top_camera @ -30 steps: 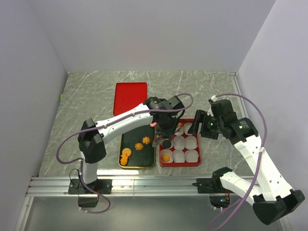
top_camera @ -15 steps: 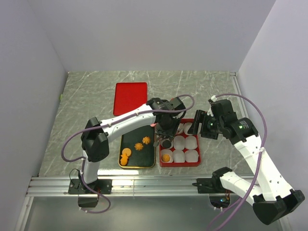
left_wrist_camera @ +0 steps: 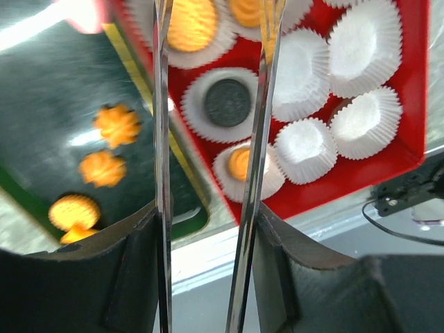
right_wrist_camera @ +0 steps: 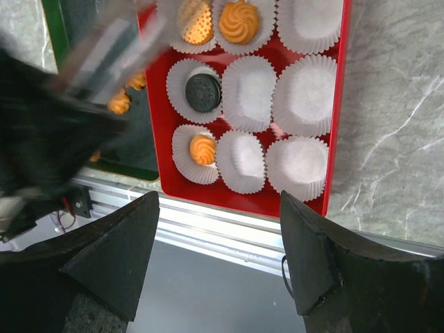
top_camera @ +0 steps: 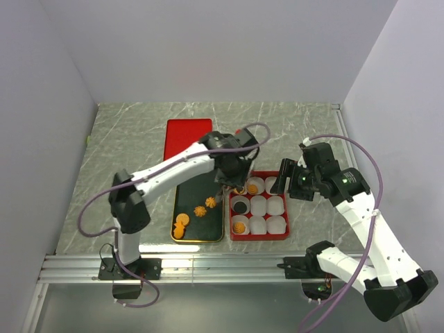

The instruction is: Pack the cookies

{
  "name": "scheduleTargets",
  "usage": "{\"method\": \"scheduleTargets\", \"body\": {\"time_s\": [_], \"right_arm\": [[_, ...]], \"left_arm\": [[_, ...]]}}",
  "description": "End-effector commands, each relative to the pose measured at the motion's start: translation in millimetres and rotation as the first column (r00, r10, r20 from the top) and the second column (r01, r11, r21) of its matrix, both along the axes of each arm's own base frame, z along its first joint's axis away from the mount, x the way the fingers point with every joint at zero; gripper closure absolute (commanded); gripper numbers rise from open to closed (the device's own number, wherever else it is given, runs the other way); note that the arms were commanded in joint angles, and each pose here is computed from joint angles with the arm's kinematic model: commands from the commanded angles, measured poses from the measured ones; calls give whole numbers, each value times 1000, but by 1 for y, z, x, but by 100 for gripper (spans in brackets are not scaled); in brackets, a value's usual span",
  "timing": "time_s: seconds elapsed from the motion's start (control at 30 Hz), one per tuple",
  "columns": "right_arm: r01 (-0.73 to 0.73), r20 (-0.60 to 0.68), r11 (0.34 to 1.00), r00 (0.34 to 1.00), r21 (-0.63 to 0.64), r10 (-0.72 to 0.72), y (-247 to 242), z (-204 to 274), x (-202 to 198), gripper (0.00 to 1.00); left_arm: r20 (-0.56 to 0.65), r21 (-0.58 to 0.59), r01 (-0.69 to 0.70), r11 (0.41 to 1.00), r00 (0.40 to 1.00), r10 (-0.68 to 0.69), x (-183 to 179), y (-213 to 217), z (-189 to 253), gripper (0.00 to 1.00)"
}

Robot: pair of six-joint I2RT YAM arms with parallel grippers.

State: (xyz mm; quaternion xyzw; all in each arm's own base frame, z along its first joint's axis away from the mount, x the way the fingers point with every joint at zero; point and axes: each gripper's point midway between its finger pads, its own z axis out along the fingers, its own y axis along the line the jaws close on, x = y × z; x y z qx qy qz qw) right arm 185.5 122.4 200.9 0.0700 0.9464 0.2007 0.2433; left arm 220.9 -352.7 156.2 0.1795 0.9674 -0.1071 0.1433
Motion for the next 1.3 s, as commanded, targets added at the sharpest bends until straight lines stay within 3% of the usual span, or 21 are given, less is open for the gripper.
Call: {"method": "scheduleTargets", "body": {"time_s": [0.0,0.13,0.27,0.47,0.77,0.97,1.27], "right_arm": [[-4,36,1000,999,-15,4,-2,12,5,23],[-7,21,1000,1000,-11,7,0,8,6,23],[-15,4,1000,1000,5,15,5,5,6,24],[-19,-16,999,1000,29,20,10,0,6,24],[-25,-46,999,999,26,26,12,-11,6,25],[-27,-45,999,999,17,27,11,-11,8,25],[-22,-39,1000,999,7,23,9,-11,7,25]], "left_arm": [[102,-85,-76,994,991,84,6,37,67,48],[108,-50,-102,993,988,107,-5,77,71,47],[72,11,-100,995,992,99,-27,118,50,46],[-8,28,-116,993,993,116,-61,147,17,47],[-103,32,-123,992,987,126,-96,166,-18,46],[-128,7,-102,995,987,102,-101,162,-22,43],[-158,67,-90,994,982,100,-103,163,-39,42]]}}
